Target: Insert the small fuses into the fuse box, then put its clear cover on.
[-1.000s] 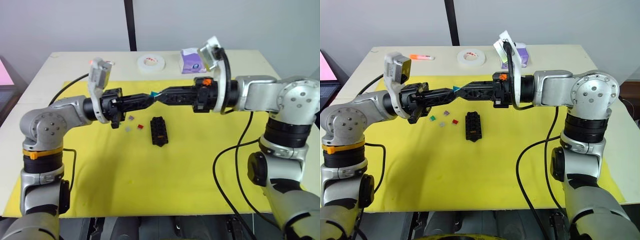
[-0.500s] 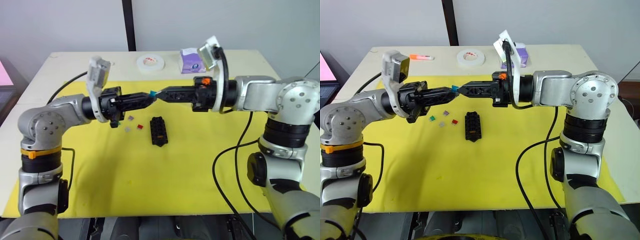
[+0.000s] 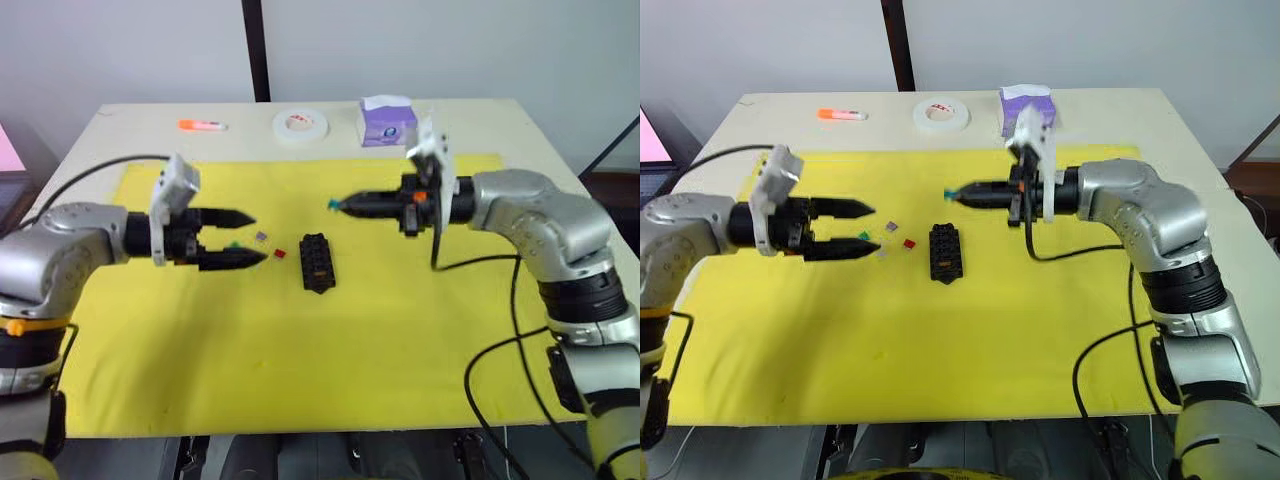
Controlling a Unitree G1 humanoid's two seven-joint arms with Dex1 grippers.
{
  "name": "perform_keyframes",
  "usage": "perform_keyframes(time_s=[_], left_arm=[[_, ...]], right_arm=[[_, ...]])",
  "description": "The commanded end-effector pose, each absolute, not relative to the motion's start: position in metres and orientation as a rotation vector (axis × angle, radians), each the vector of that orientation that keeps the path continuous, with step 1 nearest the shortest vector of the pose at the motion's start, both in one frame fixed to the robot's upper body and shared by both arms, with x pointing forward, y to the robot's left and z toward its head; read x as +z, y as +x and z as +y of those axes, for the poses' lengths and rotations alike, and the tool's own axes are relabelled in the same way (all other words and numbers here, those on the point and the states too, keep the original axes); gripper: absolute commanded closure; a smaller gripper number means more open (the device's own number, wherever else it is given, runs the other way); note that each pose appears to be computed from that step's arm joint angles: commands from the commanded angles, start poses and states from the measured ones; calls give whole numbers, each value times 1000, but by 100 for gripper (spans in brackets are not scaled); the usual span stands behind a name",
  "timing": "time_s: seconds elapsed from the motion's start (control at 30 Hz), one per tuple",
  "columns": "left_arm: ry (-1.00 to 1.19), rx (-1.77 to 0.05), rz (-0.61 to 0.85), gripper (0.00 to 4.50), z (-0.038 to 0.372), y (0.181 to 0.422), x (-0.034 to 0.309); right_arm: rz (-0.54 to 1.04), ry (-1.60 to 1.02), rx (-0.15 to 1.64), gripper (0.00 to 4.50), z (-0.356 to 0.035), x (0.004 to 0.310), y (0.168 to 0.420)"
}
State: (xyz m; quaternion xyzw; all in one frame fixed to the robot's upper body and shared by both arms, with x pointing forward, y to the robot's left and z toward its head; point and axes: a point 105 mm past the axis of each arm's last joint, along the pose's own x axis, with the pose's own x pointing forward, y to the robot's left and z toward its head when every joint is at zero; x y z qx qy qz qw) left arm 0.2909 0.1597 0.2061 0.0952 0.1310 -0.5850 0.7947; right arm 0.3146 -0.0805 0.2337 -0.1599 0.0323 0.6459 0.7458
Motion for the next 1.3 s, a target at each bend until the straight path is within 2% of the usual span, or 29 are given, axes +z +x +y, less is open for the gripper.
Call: perform_keyframes(time_s=[0.03,0.17,0.37,1.3], left_arm=[[361,-1302,268,7,159,277,208],[404,-1316,314,7,161,264,193],[385,-1319,349,7,161,255,177],[368,-1322,361,7,156,252,171]], right_arm=[[34,-504,1525,450,-71,232,307],[139,-577,1478,450,-61,210,319],[190,-625,1480,450,-56,191,321],[210,-651,1450,450,-54,178,334]])
